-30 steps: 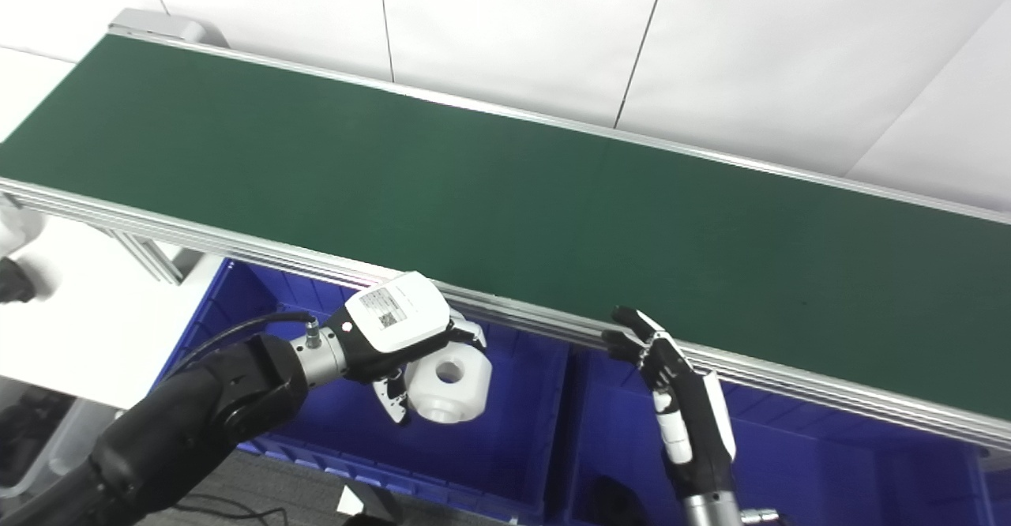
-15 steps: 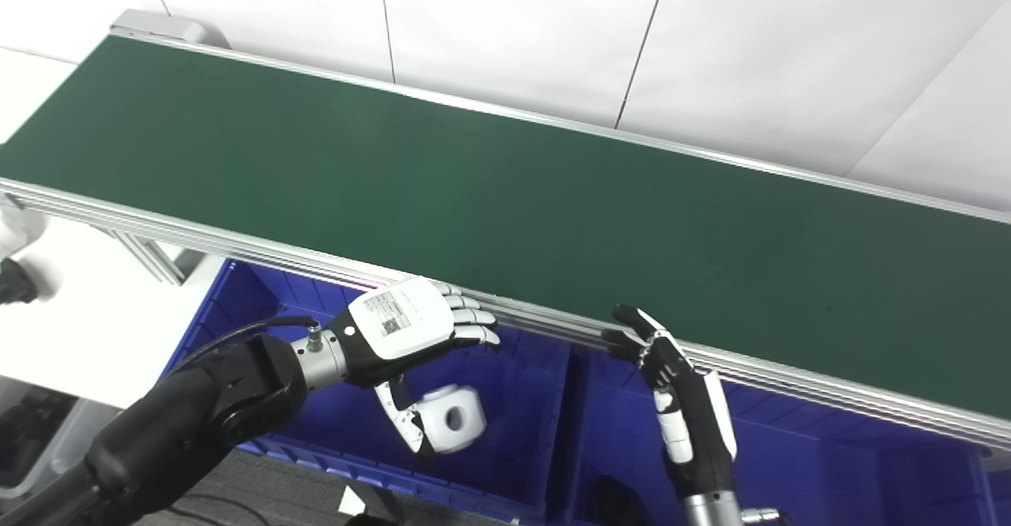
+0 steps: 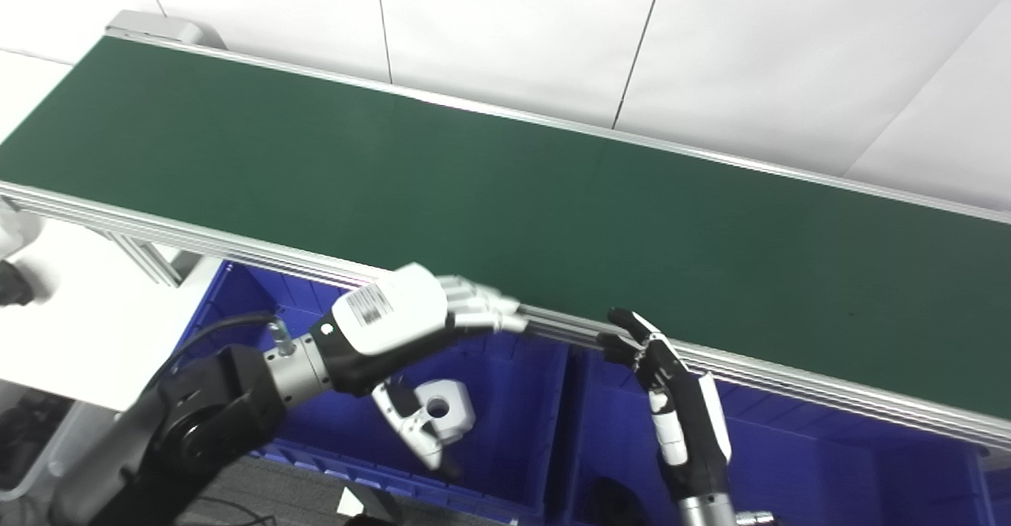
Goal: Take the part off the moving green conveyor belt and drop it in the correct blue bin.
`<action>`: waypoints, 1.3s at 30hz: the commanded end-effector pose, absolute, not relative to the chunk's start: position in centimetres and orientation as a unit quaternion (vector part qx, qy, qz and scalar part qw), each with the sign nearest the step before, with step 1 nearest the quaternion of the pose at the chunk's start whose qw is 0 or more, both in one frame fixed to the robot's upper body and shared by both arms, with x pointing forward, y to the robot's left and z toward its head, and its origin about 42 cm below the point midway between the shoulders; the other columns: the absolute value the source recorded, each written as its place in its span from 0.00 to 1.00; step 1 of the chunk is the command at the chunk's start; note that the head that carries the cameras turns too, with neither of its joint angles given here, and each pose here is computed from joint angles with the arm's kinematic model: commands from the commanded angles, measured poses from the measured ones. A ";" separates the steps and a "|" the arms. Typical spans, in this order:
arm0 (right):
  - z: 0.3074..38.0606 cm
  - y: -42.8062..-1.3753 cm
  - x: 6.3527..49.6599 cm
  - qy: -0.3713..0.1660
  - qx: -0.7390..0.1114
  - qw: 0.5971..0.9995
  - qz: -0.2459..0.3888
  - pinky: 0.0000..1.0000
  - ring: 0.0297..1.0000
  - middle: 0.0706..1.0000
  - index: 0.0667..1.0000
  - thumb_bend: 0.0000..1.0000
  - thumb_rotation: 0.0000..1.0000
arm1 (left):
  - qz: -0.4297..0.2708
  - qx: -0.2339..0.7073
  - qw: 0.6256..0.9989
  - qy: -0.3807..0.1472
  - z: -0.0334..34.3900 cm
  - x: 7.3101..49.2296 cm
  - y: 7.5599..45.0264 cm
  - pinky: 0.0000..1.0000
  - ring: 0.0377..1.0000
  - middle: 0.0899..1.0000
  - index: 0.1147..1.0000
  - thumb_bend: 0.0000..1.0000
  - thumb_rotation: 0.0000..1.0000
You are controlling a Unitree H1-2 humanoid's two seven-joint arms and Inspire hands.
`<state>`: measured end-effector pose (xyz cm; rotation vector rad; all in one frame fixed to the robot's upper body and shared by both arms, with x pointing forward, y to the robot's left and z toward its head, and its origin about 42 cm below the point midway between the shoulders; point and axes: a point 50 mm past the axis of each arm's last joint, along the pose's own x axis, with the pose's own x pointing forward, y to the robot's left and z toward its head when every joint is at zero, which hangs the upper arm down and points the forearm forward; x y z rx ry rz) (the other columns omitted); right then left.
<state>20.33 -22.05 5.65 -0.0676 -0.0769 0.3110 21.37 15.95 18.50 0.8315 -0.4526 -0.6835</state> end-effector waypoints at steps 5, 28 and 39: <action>6.0 -21.0 20.9 -0.062 -0.043 0.984 0.159 0.74 0.79 0.86 0.81 0.81 1.00 | -0.213 0.122 0.961 -0.125 16.4 21.9 14.9 0.77 0.85 0.86 0.81 0.81 0.60; 3.6 -16.8 20.1 -0.049 -0.044 0.988 0.140 0.76 0.79 0.86 0.81 0.83 1.00 | -0.242 0.022 0.970 0.007 4.8 22.2 16.5 0.94 0.98 0.96 0.87 0.93 0.73; 3.3 -16.3 20.0 -0.045 -0.044 0.988 0.140 0.76 0.79 0.86 0.81 0.80 1.00 | -0.252 0.026 0.967 0.003 4.7 21.9 16.9 0.94 0.97 0.95 0.87 0.91 0.71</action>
